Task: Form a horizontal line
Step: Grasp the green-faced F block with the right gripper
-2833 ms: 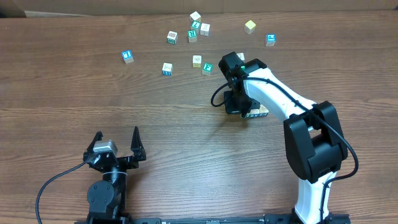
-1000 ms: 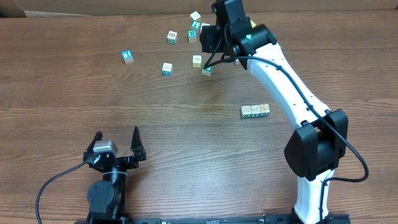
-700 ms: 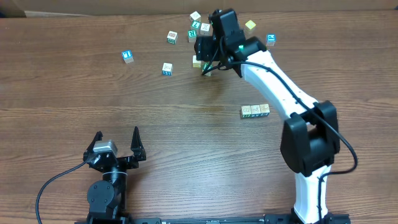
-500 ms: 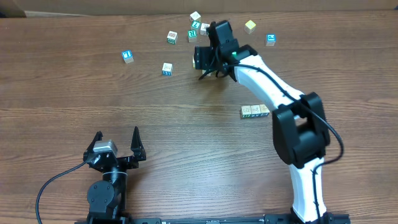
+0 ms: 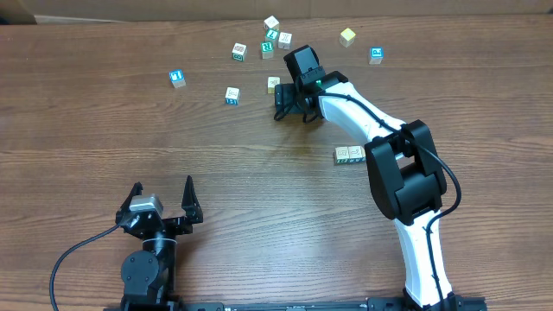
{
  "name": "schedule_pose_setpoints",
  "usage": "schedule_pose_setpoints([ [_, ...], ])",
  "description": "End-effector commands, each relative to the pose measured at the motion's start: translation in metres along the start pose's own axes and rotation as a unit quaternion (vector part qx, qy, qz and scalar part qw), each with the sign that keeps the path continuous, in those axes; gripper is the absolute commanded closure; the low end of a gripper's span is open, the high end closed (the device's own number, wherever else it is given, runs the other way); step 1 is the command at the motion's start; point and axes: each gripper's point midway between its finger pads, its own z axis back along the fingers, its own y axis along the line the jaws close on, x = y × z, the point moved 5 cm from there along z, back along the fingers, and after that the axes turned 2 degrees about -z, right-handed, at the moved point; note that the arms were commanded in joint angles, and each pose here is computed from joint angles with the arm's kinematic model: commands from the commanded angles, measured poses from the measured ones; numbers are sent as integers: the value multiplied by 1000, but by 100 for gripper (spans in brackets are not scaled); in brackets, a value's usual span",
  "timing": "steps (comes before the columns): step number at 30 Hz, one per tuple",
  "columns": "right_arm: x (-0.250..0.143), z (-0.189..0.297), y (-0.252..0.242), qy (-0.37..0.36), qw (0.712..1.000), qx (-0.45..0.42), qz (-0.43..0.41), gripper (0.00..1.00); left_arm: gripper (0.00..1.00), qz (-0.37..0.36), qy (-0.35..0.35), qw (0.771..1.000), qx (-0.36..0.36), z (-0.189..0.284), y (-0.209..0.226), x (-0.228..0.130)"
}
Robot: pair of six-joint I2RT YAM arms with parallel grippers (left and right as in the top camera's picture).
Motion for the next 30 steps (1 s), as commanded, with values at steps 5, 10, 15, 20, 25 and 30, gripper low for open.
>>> schedule_pose_setpoints([
  [5,16,18,-10,-7,999,-26,-28,39,1,-10,-4,1000,3,0,1,0],
  [10,26,39,-6,-22,999,-15,-29,53,0,-10,-4,1000,3,0,1,0],
  [15,35,49,-3,-40,999,-7,-30,81,0,-10,-4,1000,3,0,1,0],
  [20,37,44,-2,-48,998,-4,-31,83,1,-10,-4,1000,3,0,1,0],
  [25,38,39,-1,-52,998,-2,-31,80,0,-10,-4,1000,3,0,1,0],
  [30,40,29,0,-60,998,3,-32,64,1,-10,-4,1000,3,0,1,0],
])
